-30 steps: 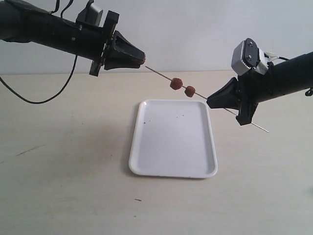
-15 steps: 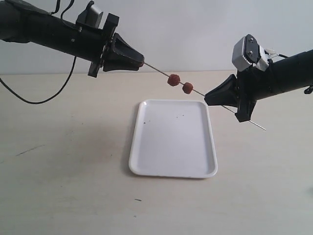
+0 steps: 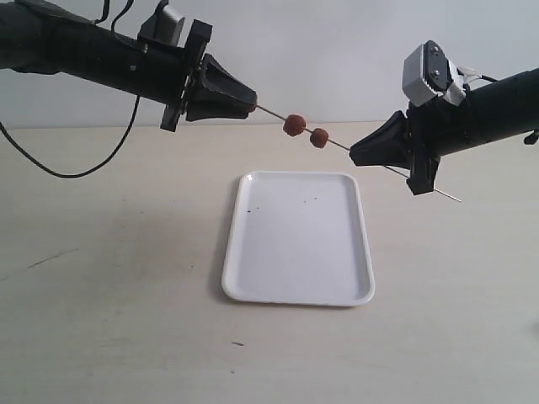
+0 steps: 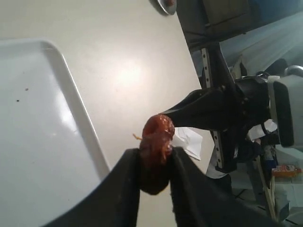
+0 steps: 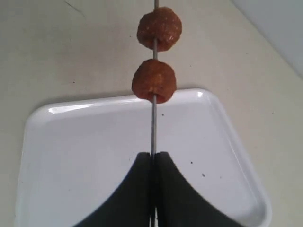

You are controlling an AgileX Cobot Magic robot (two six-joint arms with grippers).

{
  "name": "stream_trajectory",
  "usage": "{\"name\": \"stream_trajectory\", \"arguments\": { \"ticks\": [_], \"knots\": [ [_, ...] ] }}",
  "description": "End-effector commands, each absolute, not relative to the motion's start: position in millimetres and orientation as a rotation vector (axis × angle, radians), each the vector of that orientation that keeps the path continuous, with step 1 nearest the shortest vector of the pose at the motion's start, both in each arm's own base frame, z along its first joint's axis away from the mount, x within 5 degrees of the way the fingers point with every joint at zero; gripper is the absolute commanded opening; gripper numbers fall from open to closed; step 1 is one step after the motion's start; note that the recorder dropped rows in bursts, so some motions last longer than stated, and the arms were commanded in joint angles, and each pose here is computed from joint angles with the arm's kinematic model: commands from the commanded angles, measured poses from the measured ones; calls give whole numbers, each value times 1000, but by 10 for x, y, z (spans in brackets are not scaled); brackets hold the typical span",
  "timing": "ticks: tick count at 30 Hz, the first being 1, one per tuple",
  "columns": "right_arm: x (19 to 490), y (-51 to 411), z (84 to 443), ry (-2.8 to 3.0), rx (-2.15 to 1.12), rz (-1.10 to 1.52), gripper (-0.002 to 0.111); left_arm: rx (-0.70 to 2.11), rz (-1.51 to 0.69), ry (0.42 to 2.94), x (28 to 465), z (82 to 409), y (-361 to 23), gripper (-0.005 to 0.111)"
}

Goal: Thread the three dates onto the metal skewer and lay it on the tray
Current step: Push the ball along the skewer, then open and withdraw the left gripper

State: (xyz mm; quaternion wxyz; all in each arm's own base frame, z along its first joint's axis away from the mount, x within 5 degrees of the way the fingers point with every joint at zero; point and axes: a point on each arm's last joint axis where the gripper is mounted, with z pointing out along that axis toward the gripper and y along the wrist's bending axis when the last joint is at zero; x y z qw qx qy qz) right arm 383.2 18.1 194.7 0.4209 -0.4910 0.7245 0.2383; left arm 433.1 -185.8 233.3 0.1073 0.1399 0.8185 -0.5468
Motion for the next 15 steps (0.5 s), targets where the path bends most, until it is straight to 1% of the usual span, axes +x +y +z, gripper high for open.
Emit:
{"name": "stream_trajectory", "arguments": {
  "ticks": [1,9,15],
  "knots": [
    [3841,241,1996,1749,-1257,676,0,440,-1637,2379,4283,2402,-1951,23],
    [3922,254,1977,1718,-1233,729,0,501,-1643,2373,4218,2402,-2088,23],
    [3943,252,1987,1717,-1209,723,0,522,-1635,2361,4218,2402,-2089,23]
  ]
}}
